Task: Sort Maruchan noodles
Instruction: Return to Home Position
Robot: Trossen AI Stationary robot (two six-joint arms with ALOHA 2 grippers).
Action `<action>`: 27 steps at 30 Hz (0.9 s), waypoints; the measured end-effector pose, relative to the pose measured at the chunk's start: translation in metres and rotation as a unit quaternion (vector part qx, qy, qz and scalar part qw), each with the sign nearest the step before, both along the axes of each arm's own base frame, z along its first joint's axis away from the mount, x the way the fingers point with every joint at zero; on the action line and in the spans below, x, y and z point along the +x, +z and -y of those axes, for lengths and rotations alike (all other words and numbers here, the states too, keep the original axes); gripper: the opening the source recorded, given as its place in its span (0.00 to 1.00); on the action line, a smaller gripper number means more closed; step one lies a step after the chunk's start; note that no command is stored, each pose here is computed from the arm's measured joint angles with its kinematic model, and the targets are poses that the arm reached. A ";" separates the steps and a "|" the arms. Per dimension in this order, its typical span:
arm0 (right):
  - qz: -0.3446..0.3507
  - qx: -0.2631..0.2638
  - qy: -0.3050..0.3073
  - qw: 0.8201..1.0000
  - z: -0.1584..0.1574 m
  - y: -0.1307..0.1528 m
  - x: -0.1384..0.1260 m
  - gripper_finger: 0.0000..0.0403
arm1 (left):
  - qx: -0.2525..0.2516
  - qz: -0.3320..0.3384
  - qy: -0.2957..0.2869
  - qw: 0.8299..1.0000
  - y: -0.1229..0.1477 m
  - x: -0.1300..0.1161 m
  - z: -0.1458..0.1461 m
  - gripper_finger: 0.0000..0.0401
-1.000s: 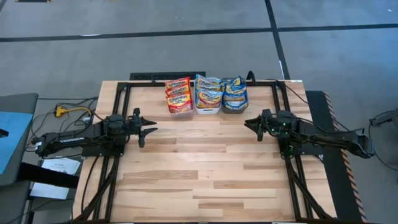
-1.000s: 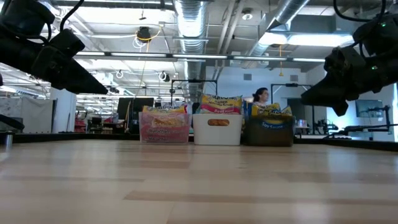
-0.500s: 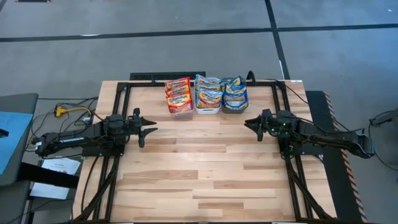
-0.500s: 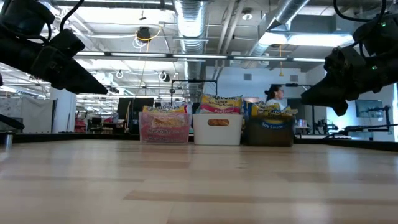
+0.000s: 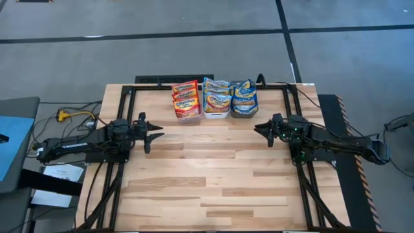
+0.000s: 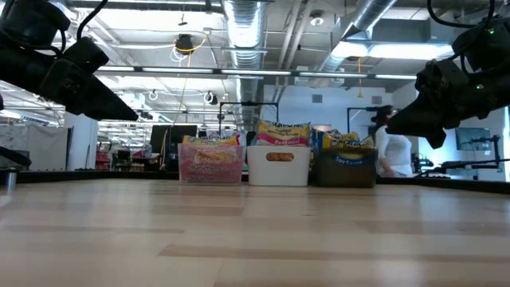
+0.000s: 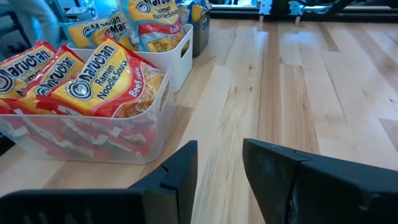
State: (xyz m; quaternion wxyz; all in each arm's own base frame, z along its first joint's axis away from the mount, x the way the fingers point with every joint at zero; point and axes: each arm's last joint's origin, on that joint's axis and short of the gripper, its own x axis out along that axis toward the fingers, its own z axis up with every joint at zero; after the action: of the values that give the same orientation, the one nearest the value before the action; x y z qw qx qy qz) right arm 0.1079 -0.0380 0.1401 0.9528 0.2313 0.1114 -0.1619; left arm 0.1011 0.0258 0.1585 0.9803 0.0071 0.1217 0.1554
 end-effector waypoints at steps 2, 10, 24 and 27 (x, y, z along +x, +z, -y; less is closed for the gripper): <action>0.000 0.000 0.000 1.000 0.000 0.000 0.000 0.32 | 0.000 0.000 0.000 1.000 0.000 0.000 0.000 0.30; 0.000 0.000 0.000 1.000 0.000 0.000 0.000 0.32 | 0.001 0.007 0.000 1.000 0.001 -0.001 0.000 0.30; 0.000 0.000 0.000 1.000 0.000 0.000 0.000 0.32 | 0.001 0.008 0.000 1.000 0.001 -0.001 0.000 0.30; 0.000 0.000 0.000 1.000 0.000 0.000 0.000 0.32 | 0.001 0.007 0.000 1.000 0.001 -0.001 0.000 0.30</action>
State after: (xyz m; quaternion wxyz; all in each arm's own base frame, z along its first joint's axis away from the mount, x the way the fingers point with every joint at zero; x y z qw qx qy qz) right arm 0.1079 -0.0380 0.1400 0.9528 0.2315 0.1114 -0.1619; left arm 0.1003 0.0256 0.1596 0.9812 0.0074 0.1143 0.1555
